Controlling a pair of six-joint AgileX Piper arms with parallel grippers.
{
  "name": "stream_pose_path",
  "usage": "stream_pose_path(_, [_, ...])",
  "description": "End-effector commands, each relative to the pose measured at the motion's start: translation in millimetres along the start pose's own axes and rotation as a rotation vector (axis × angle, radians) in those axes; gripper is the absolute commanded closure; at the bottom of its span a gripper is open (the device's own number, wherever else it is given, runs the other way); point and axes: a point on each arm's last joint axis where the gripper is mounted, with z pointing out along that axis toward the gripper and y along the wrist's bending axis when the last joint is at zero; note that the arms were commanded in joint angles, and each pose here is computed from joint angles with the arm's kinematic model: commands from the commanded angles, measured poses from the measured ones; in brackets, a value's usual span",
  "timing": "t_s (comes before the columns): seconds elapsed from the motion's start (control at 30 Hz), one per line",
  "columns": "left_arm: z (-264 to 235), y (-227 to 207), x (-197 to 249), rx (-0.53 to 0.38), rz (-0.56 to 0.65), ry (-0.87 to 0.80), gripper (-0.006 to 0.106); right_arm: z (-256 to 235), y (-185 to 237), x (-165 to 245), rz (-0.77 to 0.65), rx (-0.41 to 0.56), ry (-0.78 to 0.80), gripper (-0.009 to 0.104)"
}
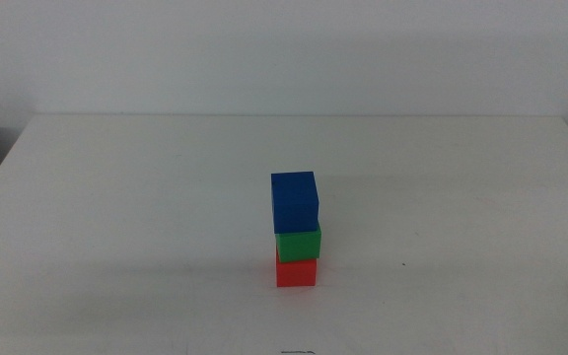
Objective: Stack red cubes first, then green, then blue cubes in a specific spot.
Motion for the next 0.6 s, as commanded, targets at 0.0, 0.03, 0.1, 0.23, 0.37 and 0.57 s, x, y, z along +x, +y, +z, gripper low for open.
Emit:
stream_pose_path(0.0, [-1.9, -0.5, -7.6, 0.006, -0.014, -0.083, 0.007, -3.4, -1.4, -11.8, -0.027, 0.019, -0.107, 0.017])
stream_pose_path(0.03, [-3.4, -0.6, -8.7, 0.008, -0.014, -0.099, 0.007, -3.4, -1.4, -11.8, -0.027, 0.019, -0.107, 0.017])
stream_pose_path(0.1, [-5.7, -0.7, -10.2, 0.01, -0.014, -0.126, 0.007, -3.4, -1.4, -11.8, -0.027, 0.019, -0.107, 0.017])
stream_pose_path(0.23, [-7.9, -0.9, -11.6, 0.012, -0.014, -0.152, 0.007, -3.4, -1.4, -11.6, -0.027, 0.018, -0.105, 0.017])
stream_pose_path(0.37, [-7.4, -0.6, -8.3, 0.011, -0.038, -0.117, 0.007, -3.4, -1.4, -11.6, -0.027, 0.018, -0.105, 0.017])
stream_pose_path(0.57, [-7.2, -0.6, -6.1, 0.012, -0.075, -0.093, 0.007, -3.4, -1.4, -11.6, -0.027, 0.018, -0.105, 0.017])
